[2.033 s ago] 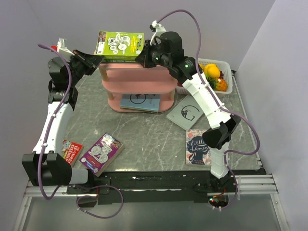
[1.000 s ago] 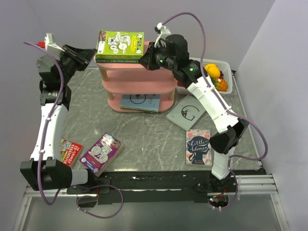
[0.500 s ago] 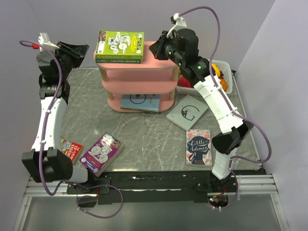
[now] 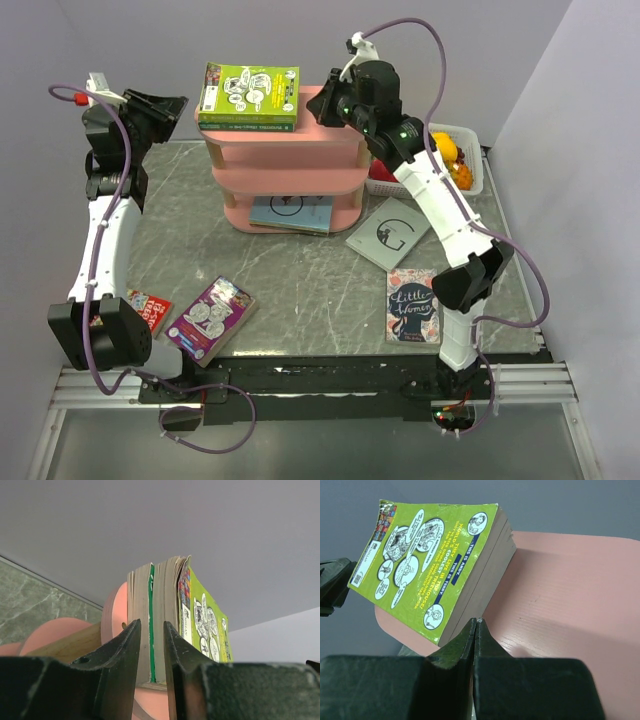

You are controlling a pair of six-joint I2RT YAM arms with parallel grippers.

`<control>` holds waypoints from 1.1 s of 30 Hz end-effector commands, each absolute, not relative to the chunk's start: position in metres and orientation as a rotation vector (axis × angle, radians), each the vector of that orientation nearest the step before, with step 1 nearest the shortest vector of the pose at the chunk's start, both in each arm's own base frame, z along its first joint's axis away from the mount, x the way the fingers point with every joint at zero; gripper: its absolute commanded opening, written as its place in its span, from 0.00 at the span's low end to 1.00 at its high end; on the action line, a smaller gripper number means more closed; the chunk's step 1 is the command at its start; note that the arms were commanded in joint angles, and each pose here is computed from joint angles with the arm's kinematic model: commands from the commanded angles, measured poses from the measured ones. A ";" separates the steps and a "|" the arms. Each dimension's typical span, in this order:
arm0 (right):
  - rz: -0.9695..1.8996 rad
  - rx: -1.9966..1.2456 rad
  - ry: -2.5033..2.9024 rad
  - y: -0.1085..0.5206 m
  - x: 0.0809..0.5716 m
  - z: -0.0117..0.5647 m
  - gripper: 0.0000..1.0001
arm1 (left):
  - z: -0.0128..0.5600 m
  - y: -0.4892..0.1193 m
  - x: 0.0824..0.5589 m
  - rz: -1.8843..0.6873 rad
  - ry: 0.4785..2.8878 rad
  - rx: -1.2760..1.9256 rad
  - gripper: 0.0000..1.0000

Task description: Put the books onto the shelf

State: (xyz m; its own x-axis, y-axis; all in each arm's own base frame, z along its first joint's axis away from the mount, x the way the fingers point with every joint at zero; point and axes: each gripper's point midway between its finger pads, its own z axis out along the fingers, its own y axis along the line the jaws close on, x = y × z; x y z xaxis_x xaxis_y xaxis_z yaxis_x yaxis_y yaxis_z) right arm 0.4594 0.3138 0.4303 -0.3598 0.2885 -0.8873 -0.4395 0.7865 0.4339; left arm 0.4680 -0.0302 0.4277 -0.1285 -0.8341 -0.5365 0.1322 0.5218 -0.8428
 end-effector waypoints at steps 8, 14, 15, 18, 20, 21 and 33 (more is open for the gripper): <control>0.820 -0.144 1.731 0.328 0.456 0.452 0.00 | 0.444 -0.037 0.462 -0.980 1.424 -0.577 0.31; 0.836 -0.170 1.742 0.338 0.455 0.449 0.00 | 0.442 -0.039 0.462 -0.995 1.428 -0.570 0.31; 0.838 -0.172 1.743 0.339 0.454 0.449 0.00 | 0.442 -0.040 0.461 -0.996 1.427 -0.568 0.31; 0.848 -0.180 1.744 0.343 0.454 0.448 0.00 | 0.441 -0.041 0.461 -0.999 1.430 -0.565 0.31; 0.847 -0.183 1.746 0.343 0.453 0.447 0.00 | 0.441 -0.040 0.461 -0.998 1.430 -0.563 0.31; 0.850 -0.185 1.746 0.345 0.452 0.447 0.00 | 0.441 -0.040 0.460 -0.997 1.429 -0.565 0.31; 0.677 -0.014 1.631 0.264 0.418 0.465 0.08 | 0.446 0.015 0.429 -0.730 1.351 -0.800 0.44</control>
